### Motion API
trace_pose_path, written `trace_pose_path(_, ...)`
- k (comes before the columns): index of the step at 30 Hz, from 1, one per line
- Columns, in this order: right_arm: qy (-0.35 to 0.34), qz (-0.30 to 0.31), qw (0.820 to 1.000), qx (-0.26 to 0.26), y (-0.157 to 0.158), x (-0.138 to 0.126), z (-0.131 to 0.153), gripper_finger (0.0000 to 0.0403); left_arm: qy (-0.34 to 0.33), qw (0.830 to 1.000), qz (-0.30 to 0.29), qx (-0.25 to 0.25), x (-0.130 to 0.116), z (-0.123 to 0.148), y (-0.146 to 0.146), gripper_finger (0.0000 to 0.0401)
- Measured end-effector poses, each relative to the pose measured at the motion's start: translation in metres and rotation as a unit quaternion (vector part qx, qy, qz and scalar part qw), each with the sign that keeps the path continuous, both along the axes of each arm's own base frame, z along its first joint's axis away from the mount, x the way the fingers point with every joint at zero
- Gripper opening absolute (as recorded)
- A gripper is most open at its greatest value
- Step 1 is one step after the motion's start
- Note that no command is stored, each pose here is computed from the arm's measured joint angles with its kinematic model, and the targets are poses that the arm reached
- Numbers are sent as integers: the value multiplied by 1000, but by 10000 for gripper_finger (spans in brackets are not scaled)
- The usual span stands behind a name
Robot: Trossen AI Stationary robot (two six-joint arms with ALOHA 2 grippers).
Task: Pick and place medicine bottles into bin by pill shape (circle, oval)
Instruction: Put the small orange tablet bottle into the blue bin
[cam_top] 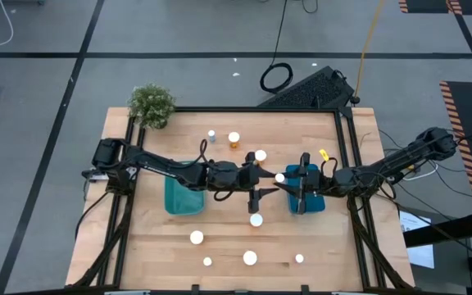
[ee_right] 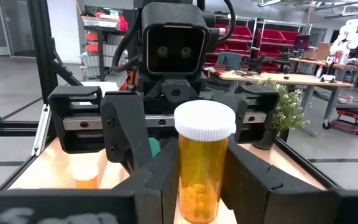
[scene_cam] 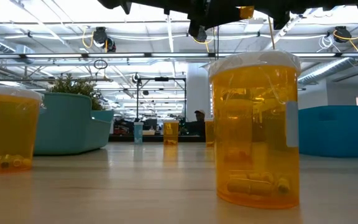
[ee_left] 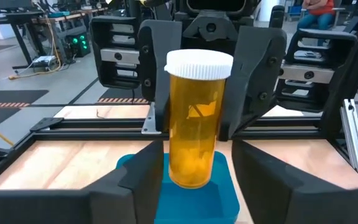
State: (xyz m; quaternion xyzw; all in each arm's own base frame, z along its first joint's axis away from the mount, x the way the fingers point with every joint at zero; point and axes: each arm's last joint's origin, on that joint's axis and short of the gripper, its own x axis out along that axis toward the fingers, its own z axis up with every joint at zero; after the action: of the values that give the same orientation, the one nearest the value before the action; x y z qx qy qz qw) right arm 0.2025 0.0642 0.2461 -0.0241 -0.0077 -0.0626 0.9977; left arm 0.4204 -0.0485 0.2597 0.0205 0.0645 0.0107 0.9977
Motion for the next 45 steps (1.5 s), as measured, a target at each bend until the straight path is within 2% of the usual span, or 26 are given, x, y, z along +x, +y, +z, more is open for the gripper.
trace_pose_path(10,0,0,1000,0,0,0,0,105,1,1000,0,2,0,0,0,132)
trace_pose_path(17,1,1,1000,3,0,0,0,108,5,1000,-1,10,0,-1,0,115)
trace_pose_path(21,4,4,1000,2,2,-1,-1,137,8,1000,-1,12,0,-1,0,114)
trace_pose_path(27,18,2,1000,16,1,-3,-2,224,11,1000,0,14,0,-2,0,114)
trace_pose_path(31,41,1,999,27,-3,-12,-2,273,19,1000,5,18,0,-4,2,113)
trace_pose_path(34,86,-6,995,44,-6,-21,4,293,31,999,11,20,0,-6,7,113)
trace_pose_path(39,166,-35,983,67,-10,-28,28,293,45,999,24,16,0,-9,17,113)
trace_pose_path(45,224,-68,971,41,-10,-12,63,284,73,997,35,17,-1,-14,27,113)
